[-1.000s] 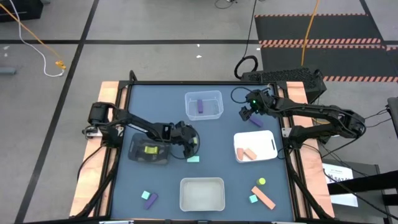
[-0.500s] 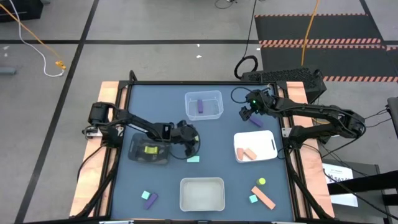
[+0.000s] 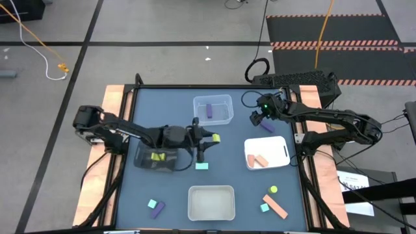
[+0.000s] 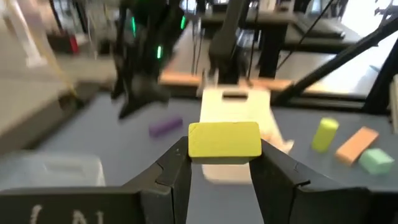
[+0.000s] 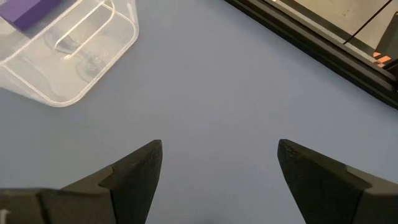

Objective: Sort & place blocks by color
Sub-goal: Put the top green block into the black bin

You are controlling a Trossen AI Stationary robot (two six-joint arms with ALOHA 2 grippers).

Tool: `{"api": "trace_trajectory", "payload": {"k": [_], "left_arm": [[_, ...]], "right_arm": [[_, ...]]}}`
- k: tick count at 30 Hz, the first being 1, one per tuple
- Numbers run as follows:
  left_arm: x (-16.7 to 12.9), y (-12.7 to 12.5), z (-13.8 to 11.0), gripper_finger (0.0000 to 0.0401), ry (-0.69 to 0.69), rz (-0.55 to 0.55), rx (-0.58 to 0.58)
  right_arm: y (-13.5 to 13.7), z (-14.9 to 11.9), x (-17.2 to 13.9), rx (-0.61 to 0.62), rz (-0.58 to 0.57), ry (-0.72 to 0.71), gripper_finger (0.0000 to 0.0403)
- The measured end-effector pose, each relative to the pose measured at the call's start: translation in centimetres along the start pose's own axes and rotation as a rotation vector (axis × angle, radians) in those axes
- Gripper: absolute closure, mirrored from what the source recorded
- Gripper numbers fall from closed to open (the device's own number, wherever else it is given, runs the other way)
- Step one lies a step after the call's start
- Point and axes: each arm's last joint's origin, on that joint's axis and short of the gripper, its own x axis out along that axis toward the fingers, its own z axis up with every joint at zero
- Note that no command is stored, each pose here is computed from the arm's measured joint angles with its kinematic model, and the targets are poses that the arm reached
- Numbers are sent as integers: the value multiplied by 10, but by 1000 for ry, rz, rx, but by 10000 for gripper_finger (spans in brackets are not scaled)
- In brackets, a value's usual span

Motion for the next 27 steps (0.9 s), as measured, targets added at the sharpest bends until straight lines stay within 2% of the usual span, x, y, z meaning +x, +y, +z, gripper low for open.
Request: {"api": "trace_trajectory", "payload": {"k": [7,11,16,23,27], "left_arm": [[-19,-12,29,268,-148,-24,86],[-23,-17,29,268,-125,-47,61],[-37,-24,19,268,73,-18,-66],[-86,-20,2,268,455,184,-326],[-109,-17,-13,268,637,336,-447]], "right_arm": [[1,5,0,14,13,-47,94],[2,8,0,24,22,-78,94],[3,11,-1,34,50,-108,94],[13,15,-3,1,331,-106,94],[17,19,-5,-16,434,-133,94]]}}
